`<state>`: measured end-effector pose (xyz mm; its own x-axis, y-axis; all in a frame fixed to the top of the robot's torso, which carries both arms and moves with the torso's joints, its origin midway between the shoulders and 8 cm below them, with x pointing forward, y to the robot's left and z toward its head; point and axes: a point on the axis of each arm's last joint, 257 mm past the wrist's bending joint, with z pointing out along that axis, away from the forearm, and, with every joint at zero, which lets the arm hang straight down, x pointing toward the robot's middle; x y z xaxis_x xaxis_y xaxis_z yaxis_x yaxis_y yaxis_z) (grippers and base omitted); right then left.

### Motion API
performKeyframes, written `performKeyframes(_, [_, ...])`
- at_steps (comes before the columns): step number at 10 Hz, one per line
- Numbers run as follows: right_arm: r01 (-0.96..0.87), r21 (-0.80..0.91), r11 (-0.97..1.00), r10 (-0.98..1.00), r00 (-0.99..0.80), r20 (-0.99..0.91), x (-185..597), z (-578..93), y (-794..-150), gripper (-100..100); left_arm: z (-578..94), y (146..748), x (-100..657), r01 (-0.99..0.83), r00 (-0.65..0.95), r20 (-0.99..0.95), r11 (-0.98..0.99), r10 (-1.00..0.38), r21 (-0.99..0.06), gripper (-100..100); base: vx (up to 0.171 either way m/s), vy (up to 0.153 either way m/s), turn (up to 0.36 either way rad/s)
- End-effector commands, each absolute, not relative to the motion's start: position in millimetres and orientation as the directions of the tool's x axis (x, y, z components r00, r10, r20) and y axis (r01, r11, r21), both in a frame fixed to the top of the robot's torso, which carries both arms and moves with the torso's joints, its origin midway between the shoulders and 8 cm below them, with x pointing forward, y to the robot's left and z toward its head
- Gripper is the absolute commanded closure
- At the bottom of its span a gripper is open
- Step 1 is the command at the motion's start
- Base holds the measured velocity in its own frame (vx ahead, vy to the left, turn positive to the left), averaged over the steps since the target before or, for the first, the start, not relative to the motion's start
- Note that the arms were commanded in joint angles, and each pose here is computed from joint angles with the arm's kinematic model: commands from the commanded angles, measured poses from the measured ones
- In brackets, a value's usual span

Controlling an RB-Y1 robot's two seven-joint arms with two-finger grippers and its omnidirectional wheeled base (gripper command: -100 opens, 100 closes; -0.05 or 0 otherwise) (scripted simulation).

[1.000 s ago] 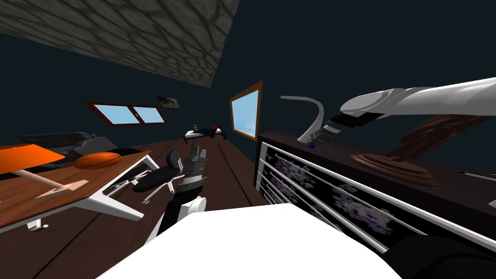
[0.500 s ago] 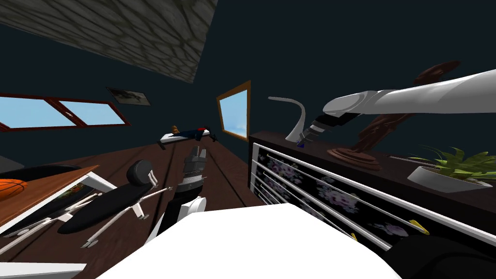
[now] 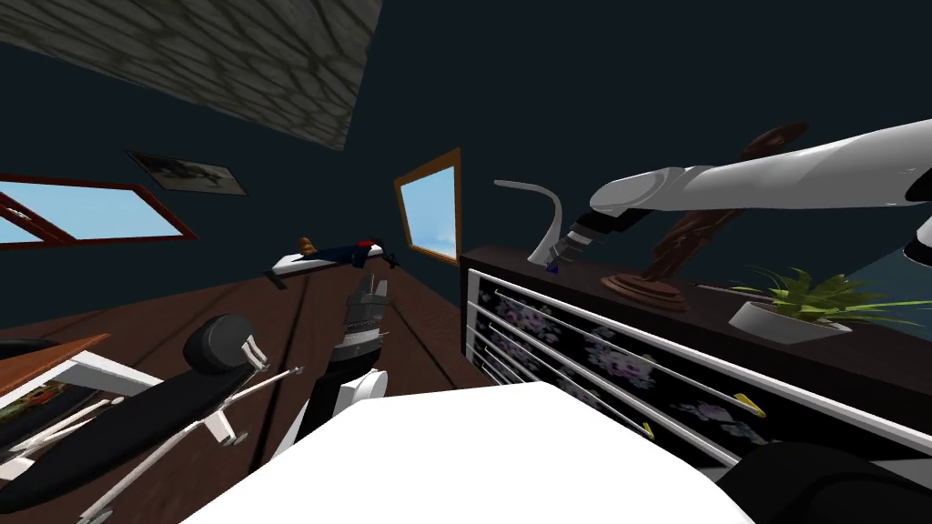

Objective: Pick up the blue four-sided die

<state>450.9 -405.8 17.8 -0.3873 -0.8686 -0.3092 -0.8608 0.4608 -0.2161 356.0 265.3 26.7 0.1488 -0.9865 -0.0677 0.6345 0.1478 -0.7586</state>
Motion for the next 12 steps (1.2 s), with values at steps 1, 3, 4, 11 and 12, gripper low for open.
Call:
performKeyframes(1, [-0.876,-0.228,0.426,-0.881,-0.344,-0.324,453.4,23.4,-382.8,100,26.7,265.3,356.0,0.635,0.149,-0.068,0.148,-0.987,-0.759,0,0.056,-0.012,-0.131])
performKeyframes(3, [-0.889,-0.229,0.396,-0.901,-0.327,-0.287,455.5,15.2,-364.7,100,26.8,265.2,356.1,0.635,0.149,-0.068,0.148,-0.987,-0.759,0,0.045,-0.023,-0.159])
performKeyframes(4, [-0.9,-0.232,0.368,-0.909,-0.295,-0.296,455.3,19.1,-349.7,100,26.7,265.3,356.0,0.635,0.149,-0.068,0.148,-0.987,-0.759,0,0.104,-0.02,-0.426])
performKeyframes(11, [-0.932,-0.261,0.252,-0.94,-0.171,-0.295,456.7,29.4,-289.2,100,26.8,265.1,356.1,0.635,0.149,-0.068,0.148,-0.987,-0.758,0,0.042,-0.005,-0.107])
performKeyframes(12, [-0.932,-0.263,0.248,-0.941,-0.167,-0.296,457.0,29.9,-288.0,0,26.8,265.2,356.1,0.635,0.149,-0.068,0.148,-0.987,-0.758,0,0.0,0.0,0.0])
